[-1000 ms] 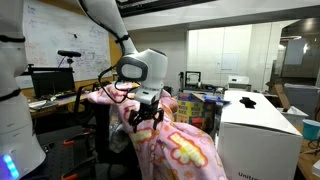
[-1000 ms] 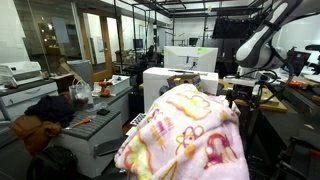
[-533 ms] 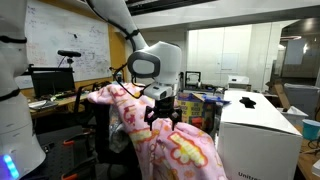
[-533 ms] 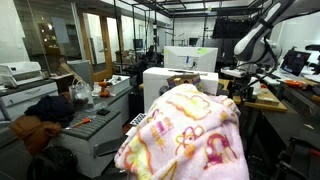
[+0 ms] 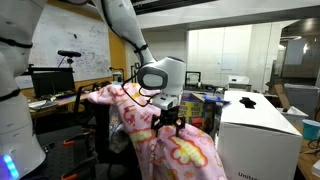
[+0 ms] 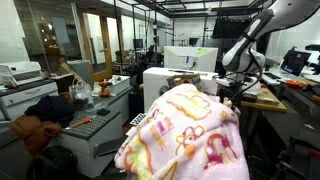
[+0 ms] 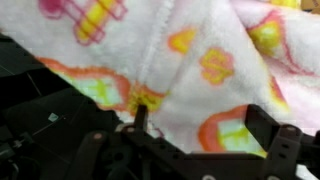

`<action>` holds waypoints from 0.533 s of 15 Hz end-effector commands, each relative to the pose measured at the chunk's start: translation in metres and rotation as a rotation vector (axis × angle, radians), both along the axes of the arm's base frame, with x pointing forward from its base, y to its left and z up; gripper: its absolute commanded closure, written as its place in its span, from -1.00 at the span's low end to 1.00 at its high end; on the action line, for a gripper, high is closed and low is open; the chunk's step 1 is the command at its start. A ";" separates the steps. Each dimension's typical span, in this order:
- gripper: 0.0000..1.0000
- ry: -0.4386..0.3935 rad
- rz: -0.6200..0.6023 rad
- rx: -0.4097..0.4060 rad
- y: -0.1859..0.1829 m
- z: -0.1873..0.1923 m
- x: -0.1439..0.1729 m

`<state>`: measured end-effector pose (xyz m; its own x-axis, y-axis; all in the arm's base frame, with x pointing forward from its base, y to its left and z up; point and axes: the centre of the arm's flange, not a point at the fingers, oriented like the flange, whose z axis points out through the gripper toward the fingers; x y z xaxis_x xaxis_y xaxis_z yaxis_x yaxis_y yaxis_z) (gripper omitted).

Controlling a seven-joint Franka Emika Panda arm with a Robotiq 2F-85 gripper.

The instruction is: Pick up the blanket and put it on the chair

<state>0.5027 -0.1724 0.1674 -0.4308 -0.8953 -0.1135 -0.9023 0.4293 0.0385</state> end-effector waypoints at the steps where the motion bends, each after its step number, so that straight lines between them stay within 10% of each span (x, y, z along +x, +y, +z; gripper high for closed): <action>1: -1.00 -0.069 0.104 -0.091 0.003 0.013 0.022; 8: -1.00 -0.056 0.298 -0.162 0.004 -0.032 0.019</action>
